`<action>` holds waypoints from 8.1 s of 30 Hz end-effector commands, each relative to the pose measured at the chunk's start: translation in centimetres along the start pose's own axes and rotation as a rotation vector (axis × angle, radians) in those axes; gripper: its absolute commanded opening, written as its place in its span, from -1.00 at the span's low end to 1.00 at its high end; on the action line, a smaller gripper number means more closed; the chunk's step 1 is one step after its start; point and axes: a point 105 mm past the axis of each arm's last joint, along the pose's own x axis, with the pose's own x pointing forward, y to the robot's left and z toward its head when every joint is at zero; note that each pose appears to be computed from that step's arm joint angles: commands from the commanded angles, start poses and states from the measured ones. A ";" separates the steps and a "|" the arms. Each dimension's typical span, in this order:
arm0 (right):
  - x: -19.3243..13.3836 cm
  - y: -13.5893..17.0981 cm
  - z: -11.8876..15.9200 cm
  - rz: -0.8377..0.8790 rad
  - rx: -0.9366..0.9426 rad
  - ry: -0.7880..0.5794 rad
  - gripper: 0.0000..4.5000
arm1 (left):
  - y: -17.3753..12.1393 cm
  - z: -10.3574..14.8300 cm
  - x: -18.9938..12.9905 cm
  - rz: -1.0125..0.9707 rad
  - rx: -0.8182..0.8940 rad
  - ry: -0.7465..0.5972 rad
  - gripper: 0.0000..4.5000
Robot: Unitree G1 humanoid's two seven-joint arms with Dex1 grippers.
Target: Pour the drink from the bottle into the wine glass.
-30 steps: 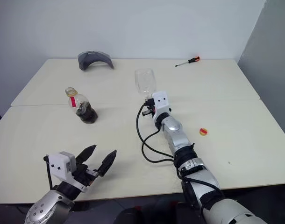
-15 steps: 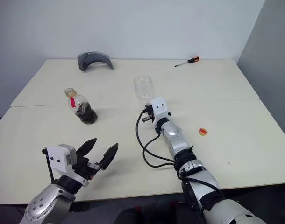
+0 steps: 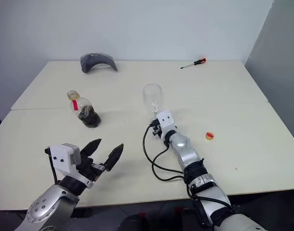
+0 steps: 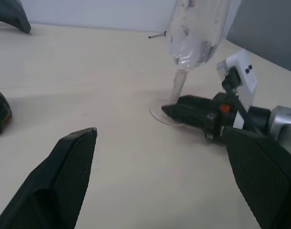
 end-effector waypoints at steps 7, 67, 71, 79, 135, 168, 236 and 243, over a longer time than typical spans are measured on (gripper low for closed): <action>-0.8 -0.3 1.8 0.024 -0.015 -0.069 0.99 | -0.8 1.2 -0.3 -0.025 0.022 -0.035 1.00; -15.4 2.2 9.7 0.511 -0.056 -0.268 0.99 | 13.7 1.6 8.7 0.453 0.193 -0.171 1.00; -15.5 2.3 9.6 0.518 -0.054 -0.265 0.99 | 14.2 1.4 9.2 0.453 0.186 -0.168 1.00; -15.7 2.4 9.3 0.522 -0.053 -0.264 0.99 | 14.9 1.4 10.8 0.465 0.198 -0.175 1.00; -14.8 0.4 12.5 0.413 -0.076 -0.304 1.00 | 11.3 8.8 18.3 0.147 0.477 -0.230 -0.54; -12.0 -4.4 15.5 0.275 -0.153 -0.345 1.00 | 1.7 13.0 21.8 -0.302 1.088 -0.284 -0.54; -11.4 -4.9 14.6 0.238 -0.157 -0.350 1.00 | 1.8 15.8 21.3 -0.263 1.661 -0.330 -0.54; -11.5 -4.7 14.4 0.242 -0.163 -0.348 1.00 | 2.0 15.8 21.3 -0.260 1.681 -0.325 -0.54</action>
